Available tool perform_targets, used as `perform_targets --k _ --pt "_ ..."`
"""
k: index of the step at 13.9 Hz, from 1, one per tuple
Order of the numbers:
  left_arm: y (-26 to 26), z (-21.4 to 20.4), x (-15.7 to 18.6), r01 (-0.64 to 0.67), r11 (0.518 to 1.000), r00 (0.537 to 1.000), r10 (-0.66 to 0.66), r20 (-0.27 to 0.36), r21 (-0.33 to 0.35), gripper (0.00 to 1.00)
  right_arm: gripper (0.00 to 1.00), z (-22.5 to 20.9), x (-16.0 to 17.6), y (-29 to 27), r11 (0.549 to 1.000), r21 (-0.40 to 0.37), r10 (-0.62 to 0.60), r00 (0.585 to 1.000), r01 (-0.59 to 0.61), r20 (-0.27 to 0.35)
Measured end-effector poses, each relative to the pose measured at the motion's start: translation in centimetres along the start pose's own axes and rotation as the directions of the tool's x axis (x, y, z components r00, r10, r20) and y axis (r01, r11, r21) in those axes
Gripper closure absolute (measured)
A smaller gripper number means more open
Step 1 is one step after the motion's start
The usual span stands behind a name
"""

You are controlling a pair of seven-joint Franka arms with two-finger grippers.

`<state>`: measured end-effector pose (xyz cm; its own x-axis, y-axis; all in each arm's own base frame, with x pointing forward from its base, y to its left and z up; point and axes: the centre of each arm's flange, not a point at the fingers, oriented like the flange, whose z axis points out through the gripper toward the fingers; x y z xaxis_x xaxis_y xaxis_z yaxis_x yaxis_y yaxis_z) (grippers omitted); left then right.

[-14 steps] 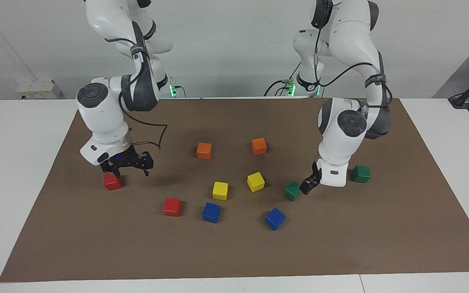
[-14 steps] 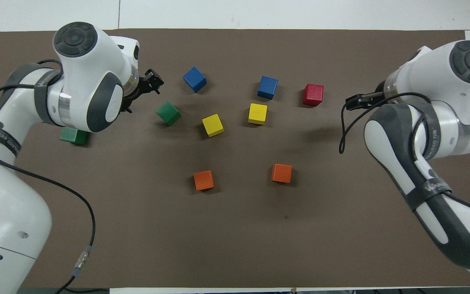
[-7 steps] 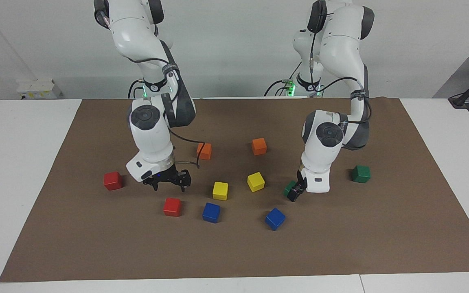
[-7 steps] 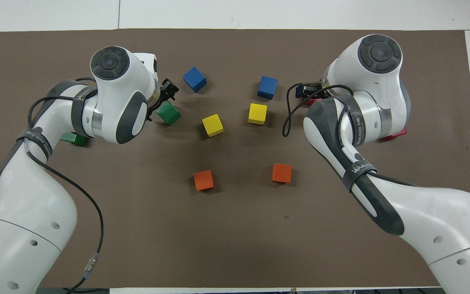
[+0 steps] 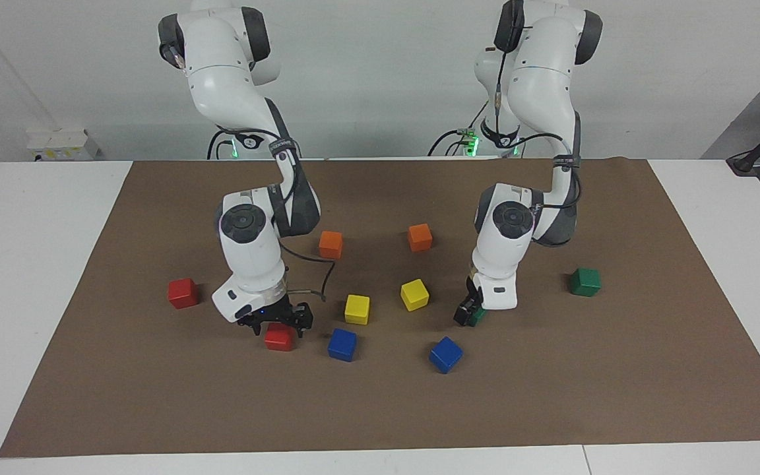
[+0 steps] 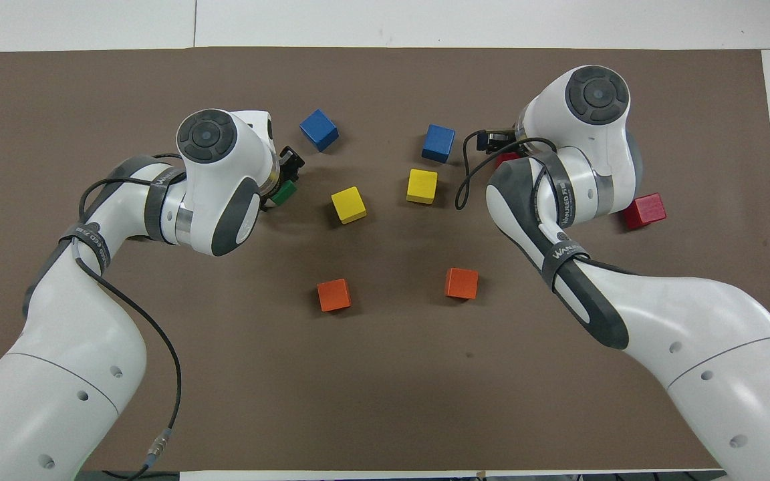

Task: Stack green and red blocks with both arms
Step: 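Carry the held blocks outward above the placed green and red blocks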

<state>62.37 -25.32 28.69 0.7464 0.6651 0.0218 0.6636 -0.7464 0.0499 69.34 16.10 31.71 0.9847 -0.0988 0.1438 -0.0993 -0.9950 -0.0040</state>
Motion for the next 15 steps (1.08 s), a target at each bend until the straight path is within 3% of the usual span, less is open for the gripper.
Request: perform_targets --k 2,3,5,7,8,9,12,15 --pt "-0.1 -0.8 0.0 0.008 1.000 1.000 -0.008 -0.001 0.002 0.44 0.00 0.4 0.2 0.1 1.000 0.004 0.002 1.000 -0.002 -0.014" --pt "-0.3 -1.2 0.1 0.001 0.999 1.000 -0.001 0.001 0.034 0.44 0.00 0.6 0.3 0.2 1.000 0.006 0.005 1.000 -0.005 -0.020" --pt "-1.0 -2.9 0.7 -0.057 0.992 0.998 0.056 0.009 0.112 0.44 0.19 1.1 0.4 0.3 1.000 0.009 0.017 1.000 -0.016 -0.025" --pt "-3.1 -6.8 2.8 -0.201 0.970 0.980 0.197 0.042 0.137 0.44 0.25 1.5 0.4 0.7 0.999 0.007 0.048 0.999 -0.048 -0.021" --pt "-5.4 -9.4 4.7 -0.279 0.951 0.960 0.272 0.072 0.136 0.44 0.38 1.6 0.4 0.8 0.998 0.006 0.063 0.998 -0.063 -0.019" --pt "-8.2 -11.6 6.8 -0.349 0.928 0.936 0.337 0.103 0.130 0.44 0.45 1.6 0.4 0.9 0.997 0.006 0.072 0.997 -0.072 -0.019" --pt "-17.1 -15.1 13.4 -0.500 0.862 0.861 0.485 0.155 0.079 0.44 0.45 1.6 0.5 1.1 0.997 0.004 0.075 0.997 -0.075 -0.019" --pt "-22.4 -14.2 17.7 -0.689 0.724 0.714 0.676 0.180 0.014 0.44 0.45 0.7 1.1 3.2 0.999 -0.017 0.029 0.999 -0.029 0.013"
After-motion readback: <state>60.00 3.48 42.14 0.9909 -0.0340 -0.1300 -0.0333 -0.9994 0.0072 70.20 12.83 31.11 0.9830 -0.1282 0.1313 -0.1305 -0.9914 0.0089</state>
